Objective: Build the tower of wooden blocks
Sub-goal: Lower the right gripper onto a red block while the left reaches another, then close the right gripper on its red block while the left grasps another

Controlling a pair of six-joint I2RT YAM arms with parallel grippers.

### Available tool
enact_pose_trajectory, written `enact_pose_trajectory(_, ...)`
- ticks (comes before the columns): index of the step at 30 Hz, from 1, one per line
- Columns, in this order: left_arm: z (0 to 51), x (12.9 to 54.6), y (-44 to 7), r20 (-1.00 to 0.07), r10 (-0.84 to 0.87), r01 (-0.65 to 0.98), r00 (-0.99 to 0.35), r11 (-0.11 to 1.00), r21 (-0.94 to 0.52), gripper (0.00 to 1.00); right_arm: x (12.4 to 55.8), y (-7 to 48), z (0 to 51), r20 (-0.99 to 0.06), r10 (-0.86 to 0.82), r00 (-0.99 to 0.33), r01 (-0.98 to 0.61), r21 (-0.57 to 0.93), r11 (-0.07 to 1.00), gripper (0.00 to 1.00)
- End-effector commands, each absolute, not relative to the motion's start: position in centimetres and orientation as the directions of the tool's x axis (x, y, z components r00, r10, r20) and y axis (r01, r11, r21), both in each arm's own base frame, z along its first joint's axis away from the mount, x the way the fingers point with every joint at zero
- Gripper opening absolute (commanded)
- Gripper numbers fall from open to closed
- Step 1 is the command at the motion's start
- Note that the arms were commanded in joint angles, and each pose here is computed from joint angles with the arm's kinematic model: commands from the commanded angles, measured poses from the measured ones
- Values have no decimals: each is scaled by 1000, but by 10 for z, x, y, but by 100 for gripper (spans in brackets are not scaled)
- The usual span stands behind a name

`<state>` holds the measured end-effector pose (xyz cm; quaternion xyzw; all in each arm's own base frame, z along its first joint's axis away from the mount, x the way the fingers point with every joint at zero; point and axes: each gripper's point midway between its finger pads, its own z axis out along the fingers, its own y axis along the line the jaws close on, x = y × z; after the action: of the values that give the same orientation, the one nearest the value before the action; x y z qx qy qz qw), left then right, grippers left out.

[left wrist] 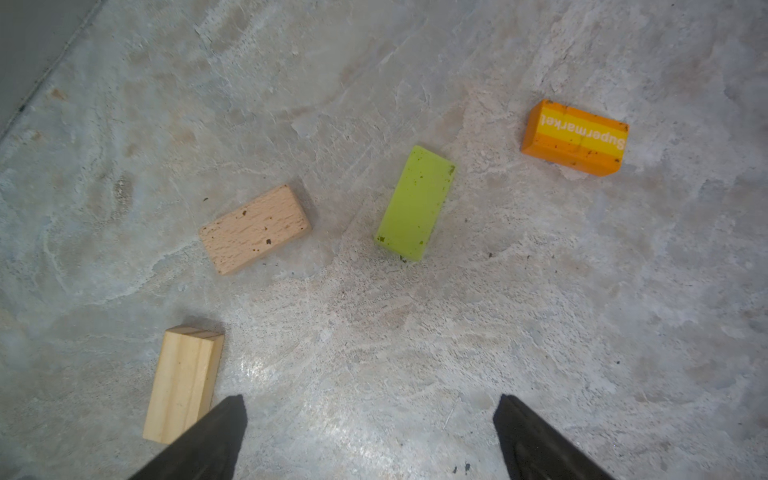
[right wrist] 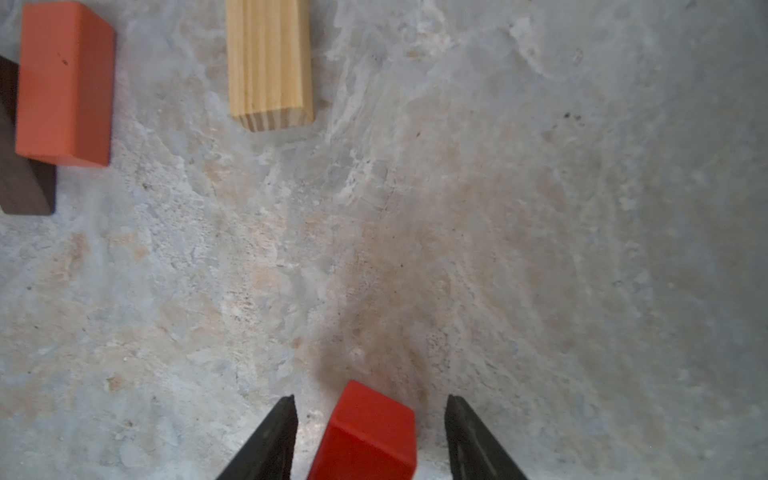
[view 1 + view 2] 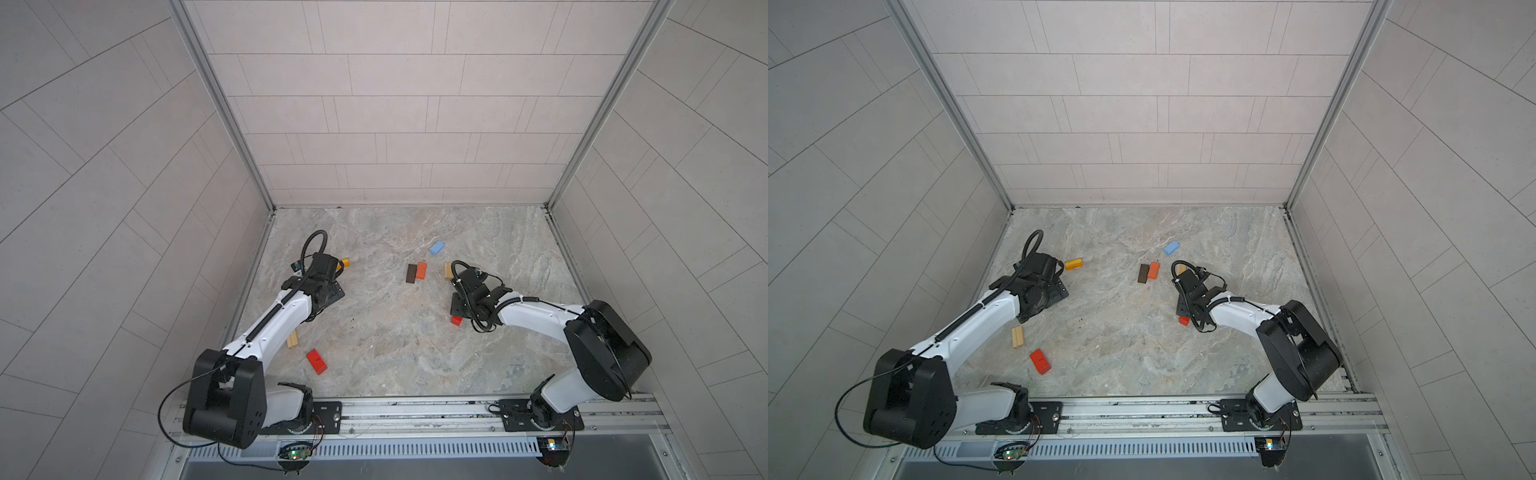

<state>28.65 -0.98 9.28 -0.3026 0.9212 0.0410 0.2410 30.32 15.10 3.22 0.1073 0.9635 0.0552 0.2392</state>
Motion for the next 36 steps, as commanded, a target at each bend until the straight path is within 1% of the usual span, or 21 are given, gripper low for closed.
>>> enact_pose_trajectory(1,96,280,-9,-482,-518,-558,-707,827,-71,100,302,157,29,-429,222,-876,176,145,974,48)
enact_pose_trajectory(3,99,278,-9,-484,-517,-554,-706,829,-76,100,303,162,27,-416,215,-884,168,147,975,40)
enact_pose_trajectory(7,103,273,-11,-475,-517,-546,-712,833,-89,100,307,170,28,-412,202,-889,151,153,977,17)
enact_pose_trajectory(9,105,271,-12,-472,-516,-538,-715,837,-100,100,311,173,30,-412,192,-891,141,151,978,12)
enact_pose_trajectory(15,105,257,-22,-421,-506,-502,-753,855,-130,100,330,188,32,-405,154,-901,108,135,985,10)
enact_pose_trajectory(23,108,228,-12,-421,-494,-505,-761,858,-95,100,360,209,32,-383,86,-920,52,98,994,11)
enact_pose_trajectory(26,105,224,-17,-401,-504,-503,-765,856,-116,99,367,214,31,-375,78,-924,42,102,994,11)
enact_pose_trajectory(28,103,220,-14,-388,-511,-518,-767,850,-96,98,371,218,30,-369,67,-927,29,106,994,14)
enact_pose_trajectory(29,102,218,-12,-386,-516,-528,-765,845,-84,98,372,219,30,-365,61,-929,23,108,994,19)
enact_pose_trajectory(33,97,208,-4,-358,-542,-574,-760,819,-23,98,374,224,29,-346,49,-937,0,140,990,48)
enact_pose_trajectory(36,94,199,-2,-343,-573,-605,-744,796,-18,98,374,225,33,-346,48,-937,-14,174,985,60)
